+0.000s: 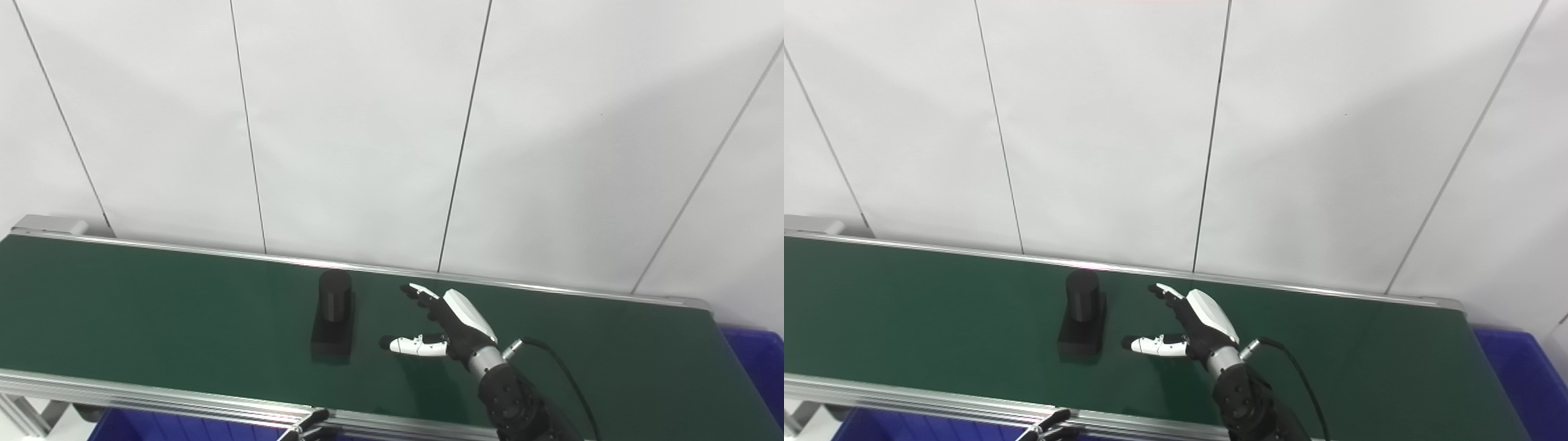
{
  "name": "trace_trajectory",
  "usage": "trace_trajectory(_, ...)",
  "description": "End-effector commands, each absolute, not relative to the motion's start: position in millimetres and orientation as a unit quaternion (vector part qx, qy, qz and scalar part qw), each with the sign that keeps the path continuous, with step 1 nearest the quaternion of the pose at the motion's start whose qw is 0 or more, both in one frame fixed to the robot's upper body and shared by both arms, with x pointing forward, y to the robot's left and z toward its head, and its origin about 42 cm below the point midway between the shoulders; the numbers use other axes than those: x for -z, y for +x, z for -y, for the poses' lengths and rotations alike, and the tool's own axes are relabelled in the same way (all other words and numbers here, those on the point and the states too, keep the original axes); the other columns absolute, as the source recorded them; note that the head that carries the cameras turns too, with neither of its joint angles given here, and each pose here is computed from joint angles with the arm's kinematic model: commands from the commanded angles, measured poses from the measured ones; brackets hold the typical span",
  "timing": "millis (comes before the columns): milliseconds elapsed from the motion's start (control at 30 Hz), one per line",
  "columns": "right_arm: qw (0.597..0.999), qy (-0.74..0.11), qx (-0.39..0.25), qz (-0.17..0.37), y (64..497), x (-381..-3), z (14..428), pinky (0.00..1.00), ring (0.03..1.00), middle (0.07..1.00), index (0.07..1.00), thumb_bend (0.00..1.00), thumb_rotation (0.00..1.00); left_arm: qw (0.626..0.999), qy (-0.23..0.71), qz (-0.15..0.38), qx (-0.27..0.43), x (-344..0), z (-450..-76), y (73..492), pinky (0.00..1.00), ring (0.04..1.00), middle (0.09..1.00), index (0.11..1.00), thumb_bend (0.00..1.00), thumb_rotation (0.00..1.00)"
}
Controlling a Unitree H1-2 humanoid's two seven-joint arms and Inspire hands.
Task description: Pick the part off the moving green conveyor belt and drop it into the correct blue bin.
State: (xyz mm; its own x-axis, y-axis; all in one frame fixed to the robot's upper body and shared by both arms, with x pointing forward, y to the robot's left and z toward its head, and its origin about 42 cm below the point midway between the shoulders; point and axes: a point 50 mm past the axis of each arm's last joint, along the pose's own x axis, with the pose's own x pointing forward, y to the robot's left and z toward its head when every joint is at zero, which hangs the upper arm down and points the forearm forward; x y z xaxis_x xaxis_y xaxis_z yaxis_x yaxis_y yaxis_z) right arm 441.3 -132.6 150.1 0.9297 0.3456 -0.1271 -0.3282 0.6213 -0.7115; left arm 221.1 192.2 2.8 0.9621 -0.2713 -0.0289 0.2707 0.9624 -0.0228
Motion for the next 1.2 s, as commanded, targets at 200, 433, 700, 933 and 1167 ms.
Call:
trace_trajectory(200,0.902,-0.384,-0.184,0.073,459.2,-182.1,111.1,0.8,0.881,0.884,0.909,0.7,0.48,0.99,-0.007,0.021,0.14,-14.7,-193.6,221.9,0.7,0.771,0.787,0.858,0.87,0.75)
trace_trajectory(433,0.904,-0.379,-0.184,0.067,465.1,-180.0,105.9,0.79,0.884,0.89,0.905,0.7,0.46,0.989,-0.007,0.022,0.143,-16.0,-194.5,217.8,0.7,0.774,0.792,0.856,0.87,0.74)
trace_trajectory(700,0.907,-0.374,-0.184,0.057,472.2,-174.4,103.3,0.78,0.87,0.88,0.902,0.7,0.44,0.989,-0.006,0.025,0.145,-18.5,-193.1,210.9,0.69,0.764,0.785,0.852,0.89,0.74)
trace_trajectory(933,0.91,-0.372,-0.177,0.048,477.9,-171.4,105.2,0.79,0.875,0.88,0.901,0.71,0.44,0.989,-0.005,0.025,0.145,-20.1,-193.2,202.3,0.68,0.76,0.785,0.853,0.91,0.76)
trace_trajectory(1167,0.914,-0.366,-0.171,0.034,482.4,-167.0,107.5,0.78,0.867,0.863,0.898,0.72,0.42,0.989,-0.004,0.025,0.146,-23.3,-192.1,194.0,0.69,0.765,0.788,0.855,0.93,0.76)
